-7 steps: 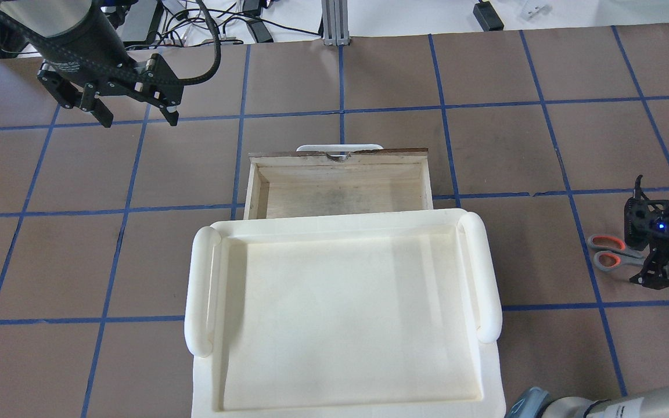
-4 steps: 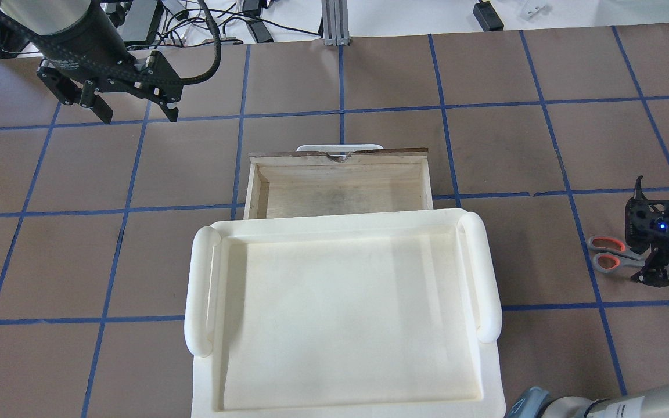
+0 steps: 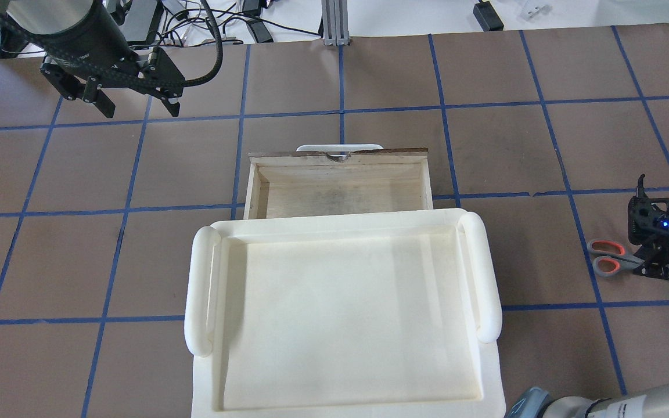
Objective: Put scissors in drawer and close it
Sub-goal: 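Lower the right gripper onto the scissors and close on the blades, then lift the scissors with the right gripper and carry them over the drawer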
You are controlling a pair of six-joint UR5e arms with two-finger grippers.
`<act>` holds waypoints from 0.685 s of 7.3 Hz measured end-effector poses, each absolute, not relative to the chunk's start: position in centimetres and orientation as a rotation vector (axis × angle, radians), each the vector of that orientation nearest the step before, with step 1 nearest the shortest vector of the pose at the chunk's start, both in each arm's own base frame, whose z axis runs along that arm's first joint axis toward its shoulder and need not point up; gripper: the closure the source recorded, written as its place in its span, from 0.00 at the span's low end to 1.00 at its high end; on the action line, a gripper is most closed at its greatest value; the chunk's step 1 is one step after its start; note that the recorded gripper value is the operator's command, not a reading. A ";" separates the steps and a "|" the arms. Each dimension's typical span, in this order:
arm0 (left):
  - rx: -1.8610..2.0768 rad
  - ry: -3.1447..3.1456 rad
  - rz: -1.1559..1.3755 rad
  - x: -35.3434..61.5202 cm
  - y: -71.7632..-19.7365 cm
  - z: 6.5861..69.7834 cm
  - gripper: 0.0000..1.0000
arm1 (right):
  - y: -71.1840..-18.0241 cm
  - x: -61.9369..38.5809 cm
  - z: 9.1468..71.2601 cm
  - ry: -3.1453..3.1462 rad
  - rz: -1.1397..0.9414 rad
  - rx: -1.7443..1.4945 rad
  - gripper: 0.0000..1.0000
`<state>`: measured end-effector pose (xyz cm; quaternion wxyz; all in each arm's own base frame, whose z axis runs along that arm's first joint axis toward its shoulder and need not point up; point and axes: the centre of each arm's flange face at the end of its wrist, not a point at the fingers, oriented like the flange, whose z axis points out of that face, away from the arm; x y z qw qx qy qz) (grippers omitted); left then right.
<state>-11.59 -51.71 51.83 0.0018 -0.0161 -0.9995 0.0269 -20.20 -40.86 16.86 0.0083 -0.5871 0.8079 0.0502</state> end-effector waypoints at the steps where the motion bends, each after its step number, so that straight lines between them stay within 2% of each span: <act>1: -0.050 -3.136 0.078 -11.6 -51.7 51.8 0.00 | -41.0 -20.2 17.0 2.523 0.155 -1.834 1.00; 3: -0.050 -3.136 0.075 -11.6 -51.7 51.7 0.00 | -42.4 -20.8 19.3 2.507 0.143 -1.845 1.00; 5: -0.050 -3.136 0.070 -11.6 -51.7 51.7 0.00 | -44.9 -19.2 25.3 2.448 0.134 -1.906 1.00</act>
